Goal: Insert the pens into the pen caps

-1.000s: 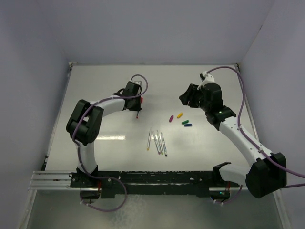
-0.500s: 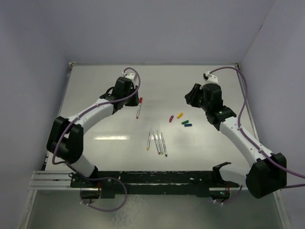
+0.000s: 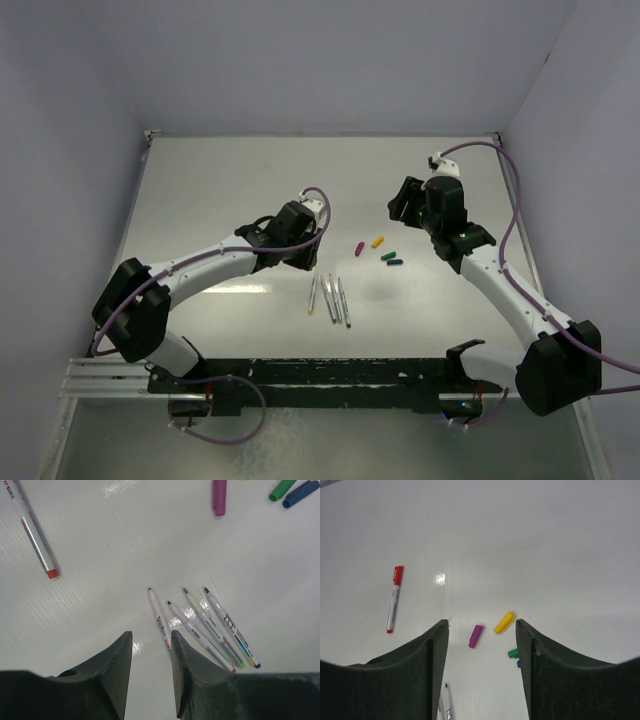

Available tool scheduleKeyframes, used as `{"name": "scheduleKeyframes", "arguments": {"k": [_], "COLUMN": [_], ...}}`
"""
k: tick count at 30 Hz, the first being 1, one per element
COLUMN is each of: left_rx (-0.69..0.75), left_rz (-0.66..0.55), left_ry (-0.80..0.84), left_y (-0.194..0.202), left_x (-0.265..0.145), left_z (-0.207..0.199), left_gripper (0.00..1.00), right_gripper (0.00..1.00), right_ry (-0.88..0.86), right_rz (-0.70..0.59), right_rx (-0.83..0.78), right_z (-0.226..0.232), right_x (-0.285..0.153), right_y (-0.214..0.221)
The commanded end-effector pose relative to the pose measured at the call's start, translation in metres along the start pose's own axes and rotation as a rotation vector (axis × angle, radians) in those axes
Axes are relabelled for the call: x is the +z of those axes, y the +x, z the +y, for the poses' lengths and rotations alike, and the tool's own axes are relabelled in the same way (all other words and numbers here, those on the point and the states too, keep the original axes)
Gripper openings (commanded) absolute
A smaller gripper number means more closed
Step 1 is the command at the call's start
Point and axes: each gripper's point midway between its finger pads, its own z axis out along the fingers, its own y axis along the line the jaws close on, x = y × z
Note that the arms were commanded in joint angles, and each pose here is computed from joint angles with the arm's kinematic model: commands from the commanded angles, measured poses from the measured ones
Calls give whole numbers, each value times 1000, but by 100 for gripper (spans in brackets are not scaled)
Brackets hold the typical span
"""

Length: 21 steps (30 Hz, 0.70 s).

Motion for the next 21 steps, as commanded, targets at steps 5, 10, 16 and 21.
{"name": "scheduleKeyframes", "arguments": {"k": [5,10,16,21], "left_rx": [-7,30,49,47], "left_rz": [53,111,149,167], "left_ry": [-19,-17,-19,-30], "left_y": [16,35,51,59], "left_x": [5,14,22,28], "left_z": [-4,-12,-19,-21], "left_gripper": [41,41,41,41], "right_gripper": [59,59,59,58], "right_ry": [-16,-30,-38,-45], "right_rz": [-34,-34,-41,-34], "right_rx": [14,17,20,26], "right_z": [3,5,7,8], "right_x": [-2,-2,-4,-3], "right_y": [-9,-8,-9,-7]}}
